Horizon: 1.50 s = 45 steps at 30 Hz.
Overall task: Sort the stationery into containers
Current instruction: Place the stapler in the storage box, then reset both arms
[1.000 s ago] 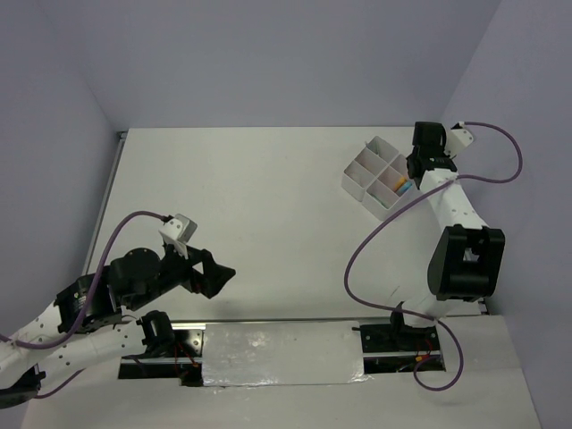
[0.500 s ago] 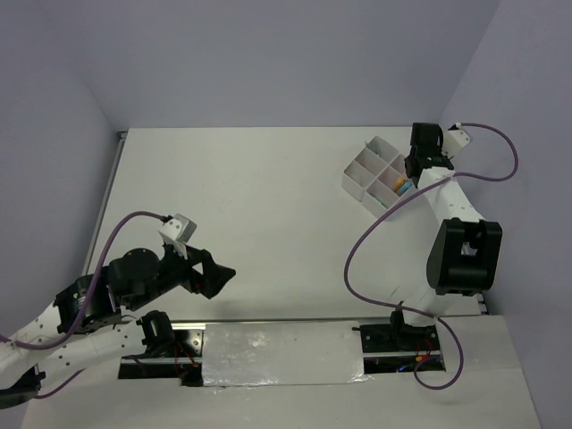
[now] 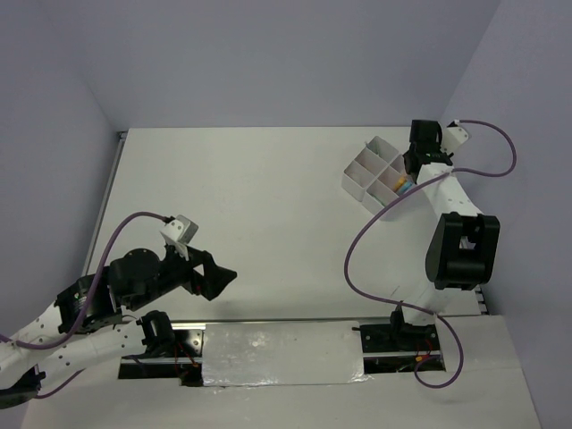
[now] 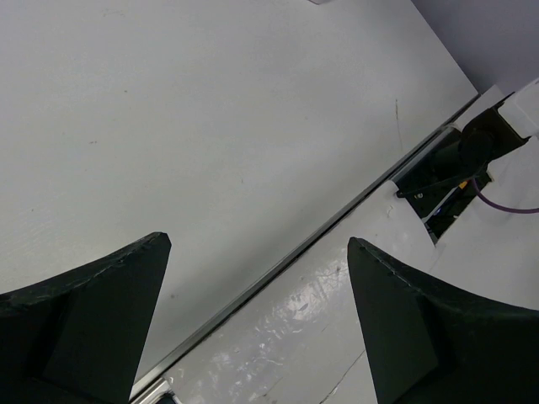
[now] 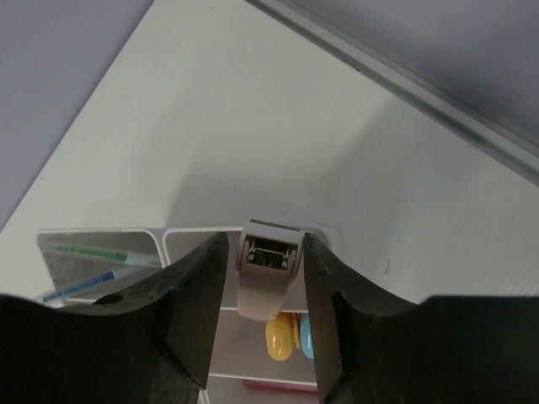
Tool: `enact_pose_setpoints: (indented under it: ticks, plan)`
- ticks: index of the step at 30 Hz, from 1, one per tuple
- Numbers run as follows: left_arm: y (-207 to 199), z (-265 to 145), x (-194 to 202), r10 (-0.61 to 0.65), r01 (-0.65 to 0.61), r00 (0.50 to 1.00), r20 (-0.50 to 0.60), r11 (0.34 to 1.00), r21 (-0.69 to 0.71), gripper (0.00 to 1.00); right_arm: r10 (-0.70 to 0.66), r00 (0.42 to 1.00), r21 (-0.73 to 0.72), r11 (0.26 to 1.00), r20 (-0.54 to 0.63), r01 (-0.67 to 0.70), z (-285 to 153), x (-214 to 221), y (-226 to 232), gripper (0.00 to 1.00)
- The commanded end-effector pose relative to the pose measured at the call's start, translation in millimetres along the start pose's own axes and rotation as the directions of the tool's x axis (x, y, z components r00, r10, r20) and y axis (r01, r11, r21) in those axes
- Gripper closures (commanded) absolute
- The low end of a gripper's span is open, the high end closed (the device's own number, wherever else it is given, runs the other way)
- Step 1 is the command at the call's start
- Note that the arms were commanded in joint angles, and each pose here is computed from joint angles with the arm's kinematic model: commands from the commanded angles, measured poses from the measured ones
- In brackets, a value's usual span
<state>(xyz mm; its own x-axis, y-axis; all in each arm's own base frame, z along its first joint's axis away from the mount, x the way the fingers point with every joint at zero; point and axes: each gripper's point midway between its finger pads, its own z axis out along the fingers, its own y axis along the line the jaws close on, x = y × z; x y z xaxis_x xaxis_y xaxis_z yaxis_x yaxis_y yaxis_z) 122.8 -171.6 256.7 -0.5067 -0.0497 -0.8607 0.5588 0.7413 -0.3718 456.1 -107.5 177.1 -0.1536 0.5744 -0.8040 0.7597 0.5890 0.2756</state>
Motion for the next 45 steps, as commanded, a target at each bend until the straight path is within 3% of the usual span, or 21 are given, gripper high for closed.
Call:
enact_pose_setpoints:
  ticks: [1,7,14,23,28,32,45]
  plan:
    - [-7.8,-2.2,-9.7,-0.001,-0.001,0.999,0.042,0.999,0.044,0.01,0.046,0.997,-0.030,0.999,0.067,-0.044,-7.3,-30.8,12.3,0.50]
    - [-8.6,-2.6,-9.8,0.001,-0.003,0.999,0.044,0.999,0.050,0.01,0.044,0.997,-0.032,0.999,0.062,-0.042,-8.3,-33.8,15.2,0.44]
    - [-8.9,-3.3,-10.1,0.000,-0.002,0.999,0.047,0.999,0.053,0.01,0.063,0.997,-0.096,0.994,0.052,-0.058,-15.8,-34.7,23.7,0.49]
    - [-10.5,-6.3,-11.9,-0.003,-0.001,0.998,0.060,0.998,0.069,0.01,0.040,0.999,-0.090,0.995,0.010,-0.039,-15.1,-12.2,11.5,0.48]
    - [-11.2,-6.1,-11.3,-0.001,-0.003,0.998,0.056,0.997,0.072,0.01,0.041,0.999,-0.109,0.993,0.002,-0.041,-22.7,-2.6,3.3,0.54]
    - [-12.0,-7.1,-12.4,-0.002,-0.003,0.998,0.061,0.997,0.078,0.01,0.047,0.999,-0.144,0.988,-0.004,-0.047,-29.2,-0.7,6.6,0.49]
    - [-13.1,-11.0,-12.8,-0.007,0.000,0.997,0.071,0.996,0.092,0.01,0.043,0.999,-0.172,0.984,-0.015,-0.045,-32.6,2.0,14.3,0.48]
